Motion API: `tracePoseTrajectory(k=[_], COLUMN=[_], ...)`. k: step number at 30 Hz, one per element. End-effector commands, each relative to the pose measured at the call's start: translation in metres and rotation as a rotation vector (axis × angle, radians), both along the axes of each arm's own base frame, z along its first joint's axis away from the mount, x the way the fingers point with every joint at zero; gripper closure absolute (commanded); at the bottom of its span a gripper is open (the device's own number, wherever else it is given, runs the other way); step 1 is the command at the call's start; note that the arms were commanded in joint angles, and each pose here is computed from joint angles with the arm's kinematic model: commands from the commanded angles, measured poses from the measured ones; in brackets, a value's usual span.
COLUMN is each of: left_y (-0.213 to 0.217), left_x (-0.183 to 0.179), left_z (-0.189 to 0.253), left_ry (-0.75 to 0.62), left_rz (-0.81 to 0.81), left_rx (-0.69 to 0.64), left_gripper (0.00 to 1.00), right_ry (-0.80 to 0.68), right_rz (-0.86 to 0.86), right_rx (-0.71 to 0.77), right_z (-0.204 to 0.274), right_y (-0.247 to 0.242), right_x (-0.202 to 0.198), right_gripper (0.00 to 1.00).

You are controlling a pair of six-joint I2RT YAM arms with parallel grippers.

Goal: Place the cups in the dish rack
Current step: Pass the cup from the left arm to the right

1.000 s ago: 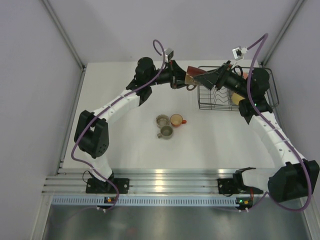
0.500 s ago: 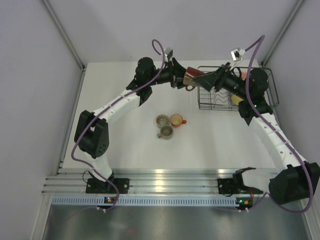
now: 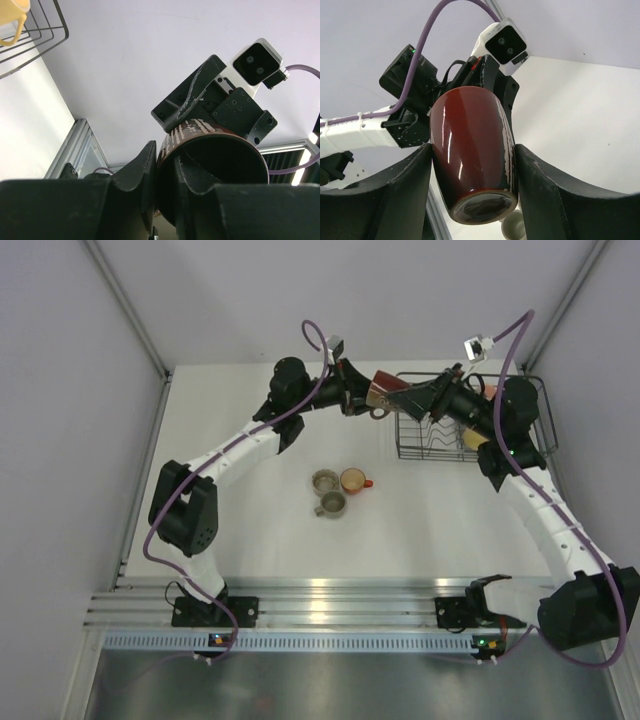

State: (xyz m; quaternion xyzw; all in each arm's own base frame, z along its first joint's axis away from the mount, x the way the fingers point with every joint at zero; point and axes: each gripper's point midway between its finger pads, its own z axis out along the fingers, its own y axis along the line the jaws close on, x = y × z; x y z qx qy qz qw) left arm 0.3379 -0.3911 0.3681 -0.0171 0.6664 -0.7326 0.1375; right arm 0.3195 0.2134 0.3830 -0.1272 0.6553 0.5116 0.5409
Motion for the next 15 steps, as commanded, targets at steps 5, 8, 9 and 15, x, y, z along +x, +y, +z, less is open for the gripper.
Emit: tracePoseTrajectory(k=[5,8,9,15], left_y=[0.007,0.006,0.005,0.004], left_x=[-0.024,-0.024,-0.022,-0.022], left_z=[0.064,0.068,0.066,0.08], left_ry=[-0.151,-0.135,-0.113,-0.117], left_rz=[-0.03,-0.03,-0.029,-0.032], left_rx=[-0.137,-0.157,-0.164,-0.223], left_gripper=[1.0,1.0,1.0,1.0], right_ry=[-0.054,-0.043,-0.044,-0.026], right_rz=[0.024,0.055,0.064,0.087], right_rx=[0.014,0.017,0.017,0.014], right_z=[0.011,0.009,0.009,0.004], right_y=[0.003,0.008,0.009,0.016], right_x=[0.003,0.004,0.004,0.004], right_gripper=[1.0,0.97,0.94,0.62])
